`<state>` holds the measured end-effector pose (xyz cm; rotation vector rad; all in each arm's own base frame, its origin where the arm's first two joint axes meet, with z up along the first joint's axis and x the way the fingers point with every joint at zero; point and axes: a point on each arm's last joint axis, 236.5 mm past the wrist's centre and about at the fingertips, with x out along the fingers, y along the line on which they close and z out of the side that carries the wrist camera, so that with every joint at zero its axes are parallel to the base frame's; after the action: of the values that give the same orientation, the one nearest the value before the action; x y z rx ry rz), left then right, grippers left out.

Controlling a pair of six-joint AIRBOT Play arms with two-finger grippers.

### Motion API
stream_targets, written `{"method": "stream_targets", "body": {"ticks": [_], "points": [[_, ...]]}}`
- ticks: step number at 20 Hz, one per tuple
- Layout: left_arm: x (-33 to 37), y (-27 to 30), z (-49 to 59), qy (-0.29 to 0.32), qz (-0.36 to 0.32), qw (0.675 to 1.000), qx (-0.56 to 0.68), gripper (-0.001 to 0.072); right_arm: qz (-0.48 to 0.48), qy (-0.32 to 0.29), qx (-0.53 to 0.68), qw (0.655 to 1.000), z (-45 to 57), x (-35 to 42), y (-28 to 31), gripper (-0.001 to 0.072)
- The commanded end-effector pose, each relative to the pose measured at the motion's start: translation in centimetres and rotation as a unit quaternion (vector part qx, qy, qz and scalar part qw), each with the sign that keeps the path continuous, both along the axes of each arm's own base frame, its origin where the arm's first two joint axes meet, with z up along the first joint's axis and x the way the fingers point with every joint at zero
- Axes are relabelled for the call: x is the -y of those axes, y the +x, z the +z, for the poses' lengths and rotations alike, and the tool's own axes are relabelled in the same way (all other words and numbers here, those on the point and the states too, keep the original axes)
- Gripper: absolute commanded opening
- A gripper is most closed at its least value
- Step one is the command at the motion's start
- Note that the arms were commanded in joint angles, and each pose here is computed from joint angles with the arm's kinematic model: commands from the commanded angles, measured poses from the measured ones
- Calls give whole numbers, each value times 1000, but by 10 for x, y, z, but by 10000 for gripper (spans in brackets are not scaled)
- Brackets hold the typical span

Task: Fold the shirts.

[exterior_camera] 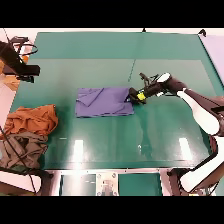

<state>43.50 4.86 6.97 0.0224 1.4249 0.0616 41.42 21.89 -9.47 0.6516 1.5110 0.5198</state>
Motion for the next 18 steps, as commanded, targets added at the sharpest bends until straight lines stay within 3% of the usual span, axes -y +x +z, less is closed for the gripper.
{"method": "stream_targets", "body": {"ticks": [1,4,7,12,15,18], "points": [[0,-1,0,-2,0,1000,-2,30,8,65,35,997,37,-34,10,14],[1,-2,0,-2,0,1000,-5,30,-16,90,107,990,130,-7,44,14],[3,-2,0,-7,-1,1000,-4,30,-66,104,162,979,233,69,70,14],[14,-1,0,-30,2,1000,-2,30,-260,84,212,938,323,245,88,14],[19,-1,0,-42,0,999,-1,30,-404,70,194,891,327,367,69,14],[25,0,0,-56,9,998,0,30,-485,19,177,856,310,457,25,14]]}}
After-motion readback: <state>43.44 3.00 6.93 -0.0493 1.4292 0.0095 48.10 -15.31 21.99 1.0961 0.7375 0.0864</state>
